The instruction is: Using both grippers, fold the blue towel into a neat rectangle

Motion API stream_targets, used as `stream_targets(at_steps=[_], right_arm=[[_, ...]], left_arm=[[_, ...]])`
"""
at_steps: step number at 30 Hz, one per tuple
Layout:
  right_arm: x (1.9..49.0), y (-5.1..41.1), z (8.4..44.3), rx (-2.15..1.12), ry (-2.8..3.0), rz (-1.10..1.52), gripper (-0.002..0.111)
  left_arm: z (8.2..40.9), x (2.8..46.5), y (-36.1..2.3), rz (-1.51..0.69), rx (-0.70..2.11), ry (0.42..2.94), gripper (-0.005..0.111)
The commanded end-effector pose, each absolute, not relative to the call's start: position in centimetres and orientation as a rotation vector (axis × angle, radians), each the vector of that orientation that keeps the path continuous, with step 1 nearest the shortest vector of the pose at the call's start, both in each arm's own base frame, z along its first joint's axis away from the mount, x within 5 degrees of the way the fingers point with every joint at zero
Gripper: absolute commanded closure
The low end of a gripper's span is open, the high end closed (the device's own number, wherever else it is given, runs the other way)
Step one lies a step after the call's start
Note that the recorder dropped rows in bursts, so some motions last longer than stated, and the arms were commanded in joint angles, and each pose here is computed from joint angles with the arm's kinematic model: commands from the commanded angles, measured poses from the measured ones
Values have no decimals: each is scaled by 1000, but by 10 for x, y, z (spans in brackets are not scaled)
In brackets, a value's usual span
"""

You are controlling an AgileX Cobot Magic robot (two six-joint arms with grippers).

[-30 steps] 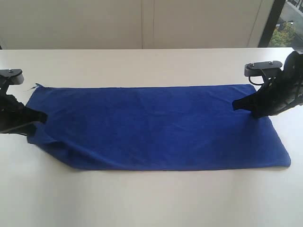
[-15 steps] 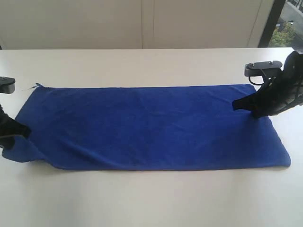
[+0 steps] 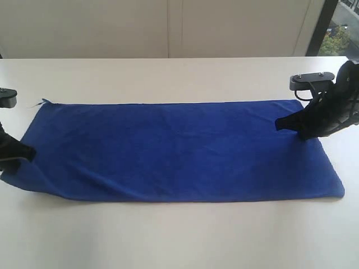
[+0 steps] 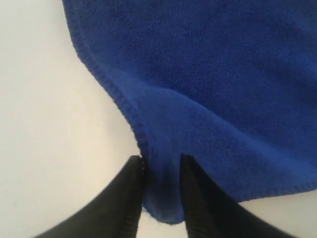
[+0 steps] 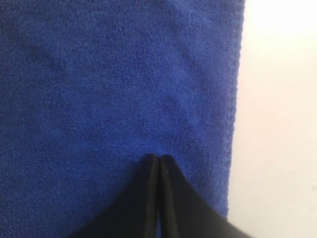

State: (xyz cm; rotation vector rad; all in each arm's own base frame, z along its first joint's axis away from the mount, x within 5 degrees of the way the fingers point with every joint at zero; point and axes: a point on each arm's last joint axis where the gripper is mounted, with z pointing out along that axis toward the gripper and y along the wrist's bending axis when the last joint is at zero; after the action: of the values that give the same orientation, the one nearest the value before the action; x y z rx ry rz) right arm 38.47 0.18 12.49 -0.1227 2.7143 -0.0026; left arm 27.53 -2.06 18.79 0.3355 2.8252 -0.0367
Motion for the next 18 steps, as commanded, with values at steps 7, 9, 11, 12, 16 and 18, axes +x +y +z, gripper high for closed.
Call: stream_targets(at_steps=[7, 9, 11, 12, 16, 18], right_arm=[[385, -1, 124, -120, 2718, -4, 108], [385, -1, 124, -120, 2718, -4, 108], [385, -1, 124, -120, 2718, -4, 108], [385, -1, 124, -117, 2718, -3, 108], [385, -1, 124, -117, 2718, -3, 108], [385, -1, 124, -117, 2718, -3, 108]], left_arm=[[190, 273, -20, -11, 386, 2832, 53], [190, 273, -19, 8, 403, 2825, 53], [190, 275, -20, 6, 395, 2807, 53], [190, 276, -21, -9, 372, 2798, 53], [189, 275, -26, -114, 281, 2813, 54], [182, 274, -26, -121, 286, 2860, 60]])
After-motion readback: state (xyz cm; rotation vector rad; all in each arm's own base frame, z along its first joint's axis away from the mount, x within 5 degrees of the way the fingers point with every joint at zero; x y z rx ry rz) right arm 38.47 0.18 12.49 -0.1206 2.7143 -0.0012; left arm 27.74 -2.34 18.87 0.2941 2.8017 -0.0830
